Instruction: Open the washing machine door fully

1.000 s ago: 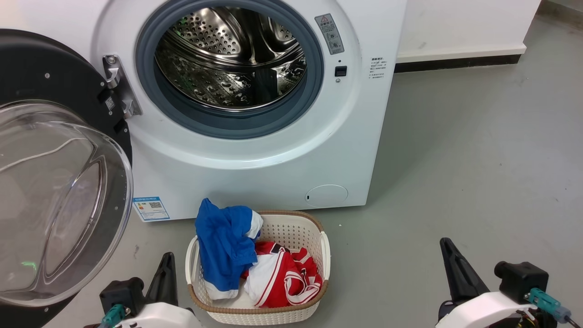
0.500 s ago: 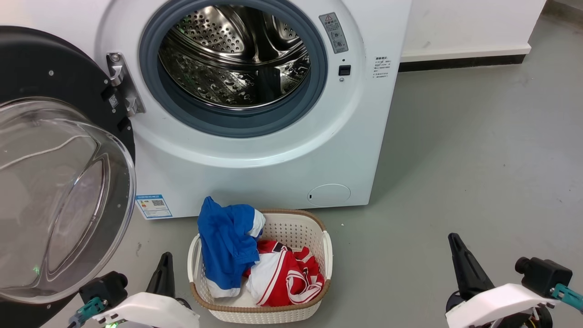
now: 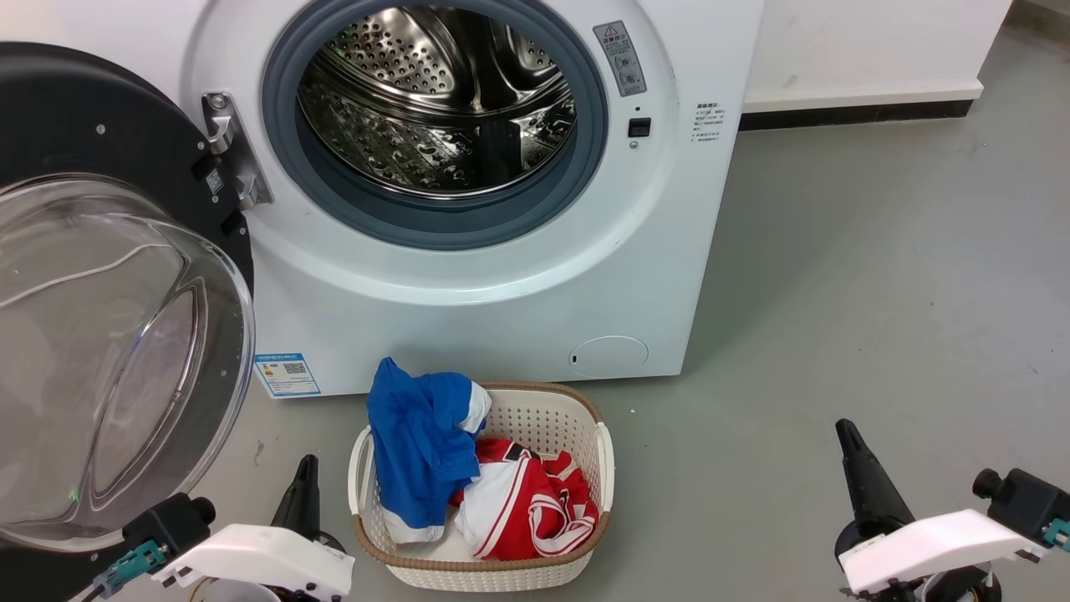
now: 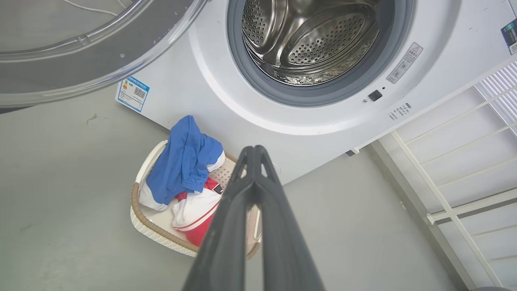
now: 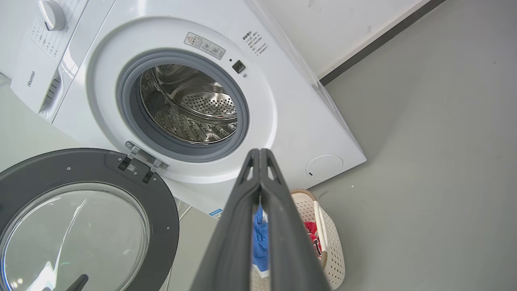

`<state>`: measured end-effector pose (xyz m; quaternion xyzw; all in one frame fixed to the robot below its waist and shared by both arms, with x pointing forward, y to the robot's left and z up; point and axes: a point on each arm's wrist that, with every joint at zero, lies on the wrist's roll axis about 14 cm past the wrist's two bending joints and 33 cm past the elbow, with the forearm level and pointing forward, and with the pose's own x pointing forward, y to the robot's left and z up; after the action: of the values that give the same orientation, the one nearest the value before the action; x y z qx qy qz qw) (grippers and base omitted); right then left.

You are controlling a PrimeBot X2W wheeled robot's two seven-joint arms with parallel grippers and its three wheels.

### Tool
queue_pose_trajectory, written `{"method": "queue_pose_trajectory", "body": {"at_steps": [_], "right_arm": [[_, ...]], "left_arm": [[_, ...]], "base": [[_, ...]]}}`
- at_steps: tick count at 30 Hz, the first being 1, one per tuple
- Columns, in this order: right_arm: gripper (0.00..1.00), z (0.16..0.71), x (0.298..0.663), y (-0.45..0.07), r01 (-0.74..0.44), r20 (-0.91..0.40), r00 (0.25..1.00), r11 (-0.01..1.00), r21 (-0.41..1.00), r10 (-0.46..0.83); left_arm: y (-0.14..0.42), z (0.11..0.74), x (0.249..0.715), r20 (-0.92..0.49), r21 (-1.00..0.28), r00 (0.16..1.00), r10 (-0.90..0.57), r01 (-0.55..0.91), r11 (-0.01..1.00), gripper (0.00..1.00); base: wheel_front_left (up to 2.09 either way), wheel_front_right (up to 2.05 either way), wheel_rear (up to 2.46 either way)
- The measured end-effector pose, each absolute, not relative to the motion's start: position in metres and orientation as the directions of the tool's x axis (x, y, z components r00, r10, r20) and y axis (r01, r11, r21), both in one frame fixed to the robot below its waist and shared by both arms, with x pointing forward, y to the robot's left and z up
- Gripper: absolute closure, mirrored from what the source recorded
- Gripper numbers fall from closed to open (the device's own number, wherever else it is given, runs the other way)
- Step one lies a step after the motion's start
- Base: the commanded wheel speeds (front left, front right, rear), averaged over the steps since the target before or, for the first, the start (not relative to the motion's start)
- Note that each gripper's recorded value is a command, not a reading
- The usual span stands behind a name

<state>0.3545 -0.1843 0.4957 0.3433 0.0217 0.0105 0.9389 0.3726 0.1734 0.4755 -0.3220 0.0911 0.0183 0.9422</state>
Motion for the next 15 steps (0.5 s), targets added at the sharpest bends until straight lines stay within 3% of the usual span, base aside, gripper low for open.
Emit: {"method": "queue_pose_trajectory", "body": {"at_steps": [15], "right_arm": [[1.0,0.4966,0.3611,-0.1898,0.016,-0.036,0.999,0.624,0.781,0.02]], "left_arm": [[0.1768,0.4778,0.3767,-0.179,-0.753,0.983,-0.037,-0.113,0.648,1.0]], "base": [[0.0,0.0,0.0]]}}
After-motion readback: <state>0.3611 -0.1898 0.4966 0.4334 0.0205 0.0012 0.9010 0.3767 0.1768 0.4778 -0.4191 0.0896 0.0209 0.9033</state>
